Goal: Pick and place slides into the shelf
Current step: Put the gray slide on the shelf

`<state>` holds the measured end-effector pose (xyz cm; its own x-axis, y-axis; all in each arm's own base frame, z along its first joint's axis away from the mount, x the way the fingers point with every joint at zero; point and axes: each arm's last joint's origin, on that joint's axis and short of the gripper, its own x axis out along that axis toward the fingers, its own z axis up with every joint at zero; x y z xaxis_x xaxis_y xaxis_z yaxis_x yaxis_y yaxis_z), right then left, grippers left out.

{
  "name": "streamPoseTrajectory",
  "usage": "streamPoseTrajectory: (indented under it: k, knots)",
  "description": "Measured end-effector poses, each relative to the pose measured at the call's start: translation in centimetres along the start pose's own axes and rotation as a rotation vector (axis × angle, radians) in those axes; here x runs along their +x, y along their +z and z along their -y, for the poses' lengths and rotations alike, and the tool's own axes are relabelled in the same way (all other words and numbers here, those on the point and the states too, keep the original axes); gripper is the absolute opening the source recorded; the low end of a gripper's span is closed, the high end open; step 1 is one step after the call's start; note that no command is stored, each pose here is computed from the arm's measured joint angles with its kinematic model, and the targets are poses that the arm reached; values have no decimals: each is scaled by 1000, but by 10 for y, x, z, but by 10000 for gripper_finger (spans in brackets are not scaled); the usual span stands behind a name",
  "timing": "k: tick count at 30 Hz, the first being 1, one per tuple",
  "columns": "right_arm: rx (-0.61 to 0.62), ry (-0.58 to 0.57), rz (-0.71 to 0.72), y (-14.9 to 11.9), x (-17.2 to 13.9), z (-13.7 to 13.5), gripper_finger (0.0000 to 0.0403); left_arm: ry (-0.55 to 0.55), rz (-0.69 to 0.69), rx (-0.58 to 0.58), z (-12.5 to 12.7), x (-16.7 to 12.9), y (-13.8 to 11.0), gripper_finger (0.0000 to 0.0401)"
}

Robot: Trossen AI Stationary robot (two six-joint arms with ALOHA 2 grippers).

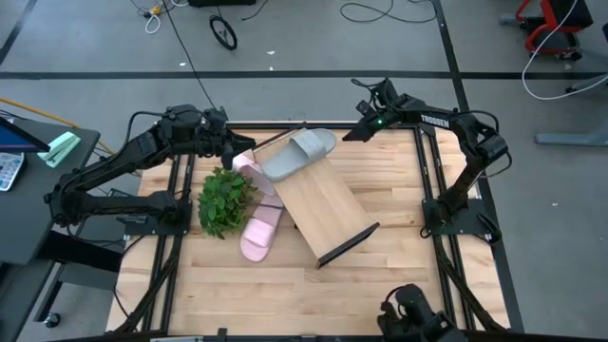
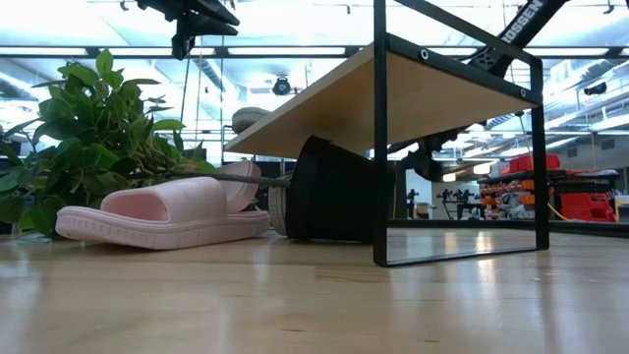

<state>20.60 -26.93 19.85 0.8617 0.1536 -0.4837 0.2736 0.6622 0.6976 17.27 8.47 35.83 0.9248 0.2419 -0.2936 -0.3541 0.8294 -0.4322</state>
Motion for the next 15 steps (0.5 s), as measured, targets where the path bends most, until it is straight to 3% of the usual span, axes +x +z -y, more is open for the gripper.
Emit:
streamPoseTrajectory:
  k: [7, 15]
  knots:
    - [-153, 72, 51, 7, -4, 0, 194, 0, 0, 3, 0, 0, 0, 78]
    - [-162, 36, 92, 8, -20, 12, 195, -20, -14, -9, 0, 0, -1, 79]
